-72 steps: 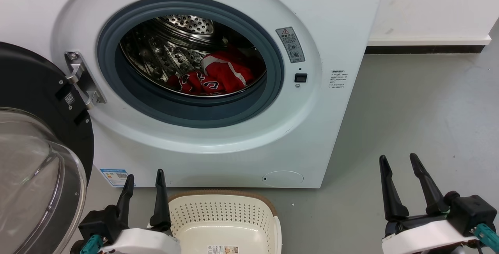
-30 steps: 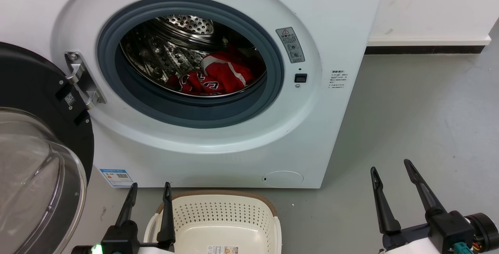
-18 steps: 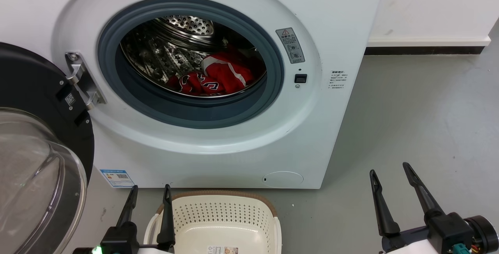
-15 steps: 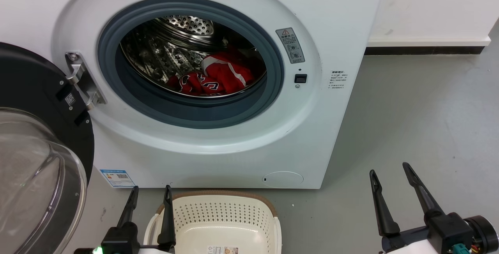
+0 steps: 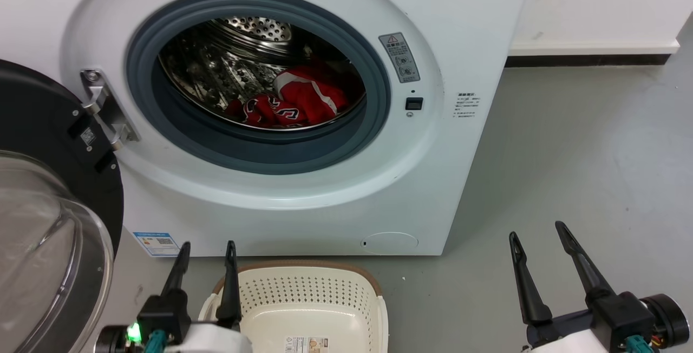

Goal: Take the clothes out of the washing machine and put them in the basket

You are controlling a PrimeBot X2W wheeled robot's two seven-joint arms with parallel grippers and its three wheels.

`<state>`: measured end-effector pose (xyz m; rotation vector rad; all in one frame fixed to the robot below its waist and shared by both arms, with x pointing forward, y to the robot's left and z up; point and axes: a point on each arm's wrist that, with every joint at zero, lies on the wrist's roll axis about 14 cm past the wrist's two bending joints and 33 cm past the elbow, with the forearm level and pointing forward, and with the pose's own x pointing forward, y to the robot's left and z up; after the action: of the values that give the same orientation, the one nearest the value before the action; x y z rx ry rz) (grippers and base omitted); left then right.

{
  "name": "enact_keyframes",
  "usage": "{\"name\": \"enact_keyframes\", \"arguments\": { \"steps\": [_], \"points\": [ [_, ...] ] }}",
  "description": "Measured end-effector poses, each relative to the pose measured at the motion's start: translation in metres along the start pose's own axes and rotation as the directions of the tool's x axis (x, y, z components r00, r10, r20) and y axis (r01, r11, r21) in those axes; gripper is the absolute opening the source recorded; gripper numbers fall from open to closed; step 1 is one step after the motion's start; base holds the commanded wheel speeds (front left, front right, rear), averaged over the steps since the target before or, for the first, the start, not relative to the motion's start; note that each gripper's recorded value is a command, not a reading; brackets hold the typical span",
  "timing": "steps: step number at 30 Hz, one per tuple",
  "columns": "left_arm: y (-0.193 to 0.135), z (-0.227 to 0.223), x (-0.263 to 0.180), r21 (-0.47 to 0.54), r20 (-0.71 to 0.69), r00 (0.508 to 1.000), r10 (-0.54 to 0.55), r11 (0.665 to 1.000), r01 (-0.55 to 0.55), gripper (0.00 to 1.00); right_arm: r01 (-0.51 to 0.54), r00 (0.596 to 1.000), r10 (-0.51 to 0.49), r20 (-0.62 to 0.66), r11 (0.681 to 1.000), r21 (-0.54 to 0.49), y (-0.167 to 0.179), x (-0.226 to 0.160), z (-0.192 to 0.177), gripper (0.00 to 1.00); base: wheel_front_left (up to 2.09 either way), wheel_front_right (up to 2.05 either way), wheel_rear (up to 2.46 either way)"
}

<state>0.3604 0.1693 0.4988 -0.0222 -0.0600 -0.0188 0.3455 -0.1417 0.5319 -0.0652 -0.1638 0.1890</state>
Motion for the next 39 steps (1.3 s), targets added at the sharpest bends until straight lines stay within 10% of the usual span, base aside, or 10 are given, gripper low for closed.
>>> {"name": "enact_keyframes", "arguments": {
  "steps": [21,39],
  "points": [
    [-0.029,0.001,0.189,0.097,0.012,0.984,-0.177,0.980,0.175,1.00,0.104,0.993,-0.105,-0.053,0.994,-0.013,-0.042,0.032,-0.026,1.00,0.00,0.00,0.00],
    [-0.048,-0.090,0.342,0.187,-0.246,0.941,-0.234,0.941,0.283,1.00,0.200,0.967,-0.198,-0.160,0.980,-0.008,-0.086,0.065,-0.086,1.00,0.00,0.00,0.00]
  ]
}}
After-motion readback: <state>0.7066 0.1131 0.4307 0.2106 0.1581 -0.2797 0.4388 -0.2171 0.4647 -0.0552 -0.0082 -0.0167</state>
